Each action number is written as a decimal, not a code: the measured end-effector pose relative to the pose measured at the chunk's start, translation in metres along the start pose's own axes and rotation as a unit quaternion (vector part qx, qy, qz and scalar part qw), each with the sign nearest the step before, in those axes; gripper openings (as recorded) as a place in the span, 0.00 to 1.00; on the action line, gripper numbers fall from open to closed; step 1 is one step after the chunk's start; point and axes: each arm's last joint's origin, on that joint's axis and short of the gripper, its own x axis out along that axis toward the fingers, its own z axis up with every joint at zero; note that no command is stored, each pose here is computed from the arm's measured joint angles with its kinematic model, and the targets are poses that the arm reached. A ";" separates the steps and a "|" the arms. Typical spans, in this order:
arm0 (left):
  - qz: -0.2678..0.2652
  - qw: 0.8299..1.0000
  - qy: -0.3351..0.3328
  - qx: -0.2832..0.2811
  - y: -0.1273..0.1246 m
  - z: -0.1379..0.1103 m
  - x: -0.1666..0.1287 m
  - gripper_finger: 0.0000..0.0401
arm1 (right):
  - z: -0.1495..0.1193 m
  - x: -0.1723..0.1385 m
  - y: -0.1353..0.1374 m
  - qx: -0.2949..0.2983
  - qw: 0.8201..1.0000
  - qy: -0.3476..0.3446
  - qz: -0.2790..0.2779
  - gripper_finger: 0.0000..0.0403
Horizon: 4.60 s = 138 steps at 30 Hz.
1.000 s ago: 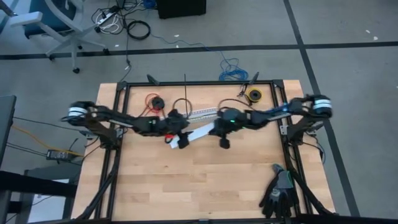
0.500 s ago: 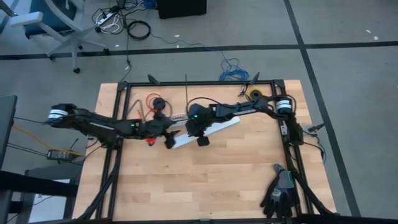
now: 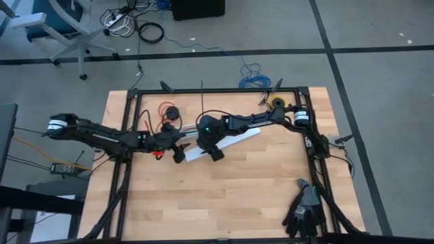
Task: Ziptie cables
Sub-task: Close the white cable duct
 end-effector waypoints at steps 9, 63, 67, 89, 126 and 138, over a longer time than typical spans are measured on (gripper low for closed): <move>-0.050 0.997 -0.039 0.043 -0.003 0.005 -0.002 0.59 | 0.006 0.001 0.000 -0.008 0.999 -0.046 0.011 0.58; -0.134 0.971 -0.193 -0.035 0.022 -0.037 -0.017 0.48 | -0.018 0.026 0.013 0.066 0.995 -0.016 0.074 0.59; -0.134 0.971 -0.193 -0.035 0.022 -0.037 -0.017 0.48 | -0.023 0.027 0.016 0.051 0.996 -0.004 0.067 0.59; -0.137 0.971 -0.192 -0.049 0.022 -0.037 -0.017 0.48 | -0.030 0.032 0.023 0.027 0.997 0.071 -0.031 0.63; -0.138 0.970 -0.195 -0.053 0.022 -0.036 -0.018 0.48 | -0.044 0.015 -0.004 0.103 0.993 0.053 -0.001 0.57; -0.125 0.971 -0.194 -0.068 0.022 -0.035 -0.017 0.48 | -0.044 0.015 -0.003 0.123 0.991 0.055 0.003 0.58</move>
